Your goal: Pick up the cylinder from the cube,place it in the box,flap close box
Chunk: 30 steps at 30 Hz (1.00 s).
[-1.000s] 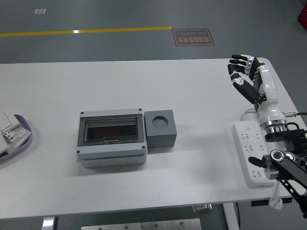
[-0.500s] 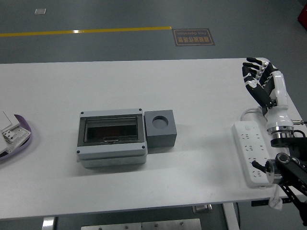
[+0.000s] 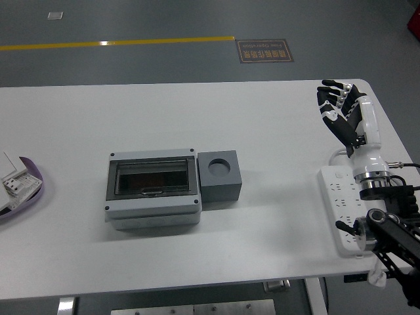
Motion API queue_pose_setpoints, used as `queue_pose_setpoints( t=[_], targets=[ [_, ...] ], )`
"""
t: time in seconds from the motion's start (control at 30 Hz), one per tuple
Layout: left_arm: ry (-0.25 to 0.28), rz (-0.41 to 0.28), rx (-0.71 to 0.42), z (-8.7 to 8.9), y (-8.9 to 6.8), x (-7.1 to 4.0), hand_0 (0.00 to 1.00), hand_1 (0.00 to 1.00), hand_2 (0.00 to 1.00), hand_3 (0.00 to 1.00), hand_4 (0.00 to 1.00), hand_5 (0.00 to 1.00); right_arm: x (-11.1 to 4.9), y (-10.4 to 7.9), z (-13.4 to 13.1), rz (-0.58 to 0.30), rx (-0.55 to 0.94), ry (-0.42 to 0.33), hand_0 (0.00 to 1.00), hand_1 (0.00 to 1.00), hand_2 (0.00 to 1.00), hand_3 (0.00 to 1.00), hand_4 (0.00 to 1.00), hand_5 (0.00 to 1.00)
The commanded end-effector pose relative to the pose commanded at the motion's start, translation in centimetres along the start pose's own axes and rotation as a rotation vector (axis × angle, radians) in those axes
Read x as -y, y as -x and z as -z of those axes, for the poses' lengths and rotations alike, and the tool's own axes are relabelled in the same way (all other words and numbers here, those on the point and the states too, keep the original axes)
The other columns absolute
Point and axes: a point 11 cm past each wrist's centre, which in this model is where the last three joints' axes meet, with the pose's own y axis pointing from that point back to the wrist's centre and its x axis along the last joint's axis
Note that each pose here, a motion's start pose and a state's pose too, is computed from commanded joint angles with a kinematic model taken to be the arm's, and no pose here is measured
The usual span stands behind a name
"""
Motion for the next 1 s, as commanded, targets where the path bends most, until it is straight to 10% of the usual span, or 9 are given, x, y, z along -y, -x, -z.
queue_pose_setpoints(
  t=[1.0],
  targets=[
    [-0.011, 0.013, -0.018, 0.3, 0.7, 0.0, 0.517, 0.558, 0.554, 0.595, 0.706, 0.138, -0.7, 3.7, -1.3, 0.103, 0.096, 0.022, 0.689, 0.628, 0.627, 0.64, 0.716, 0.377]
  ],
)
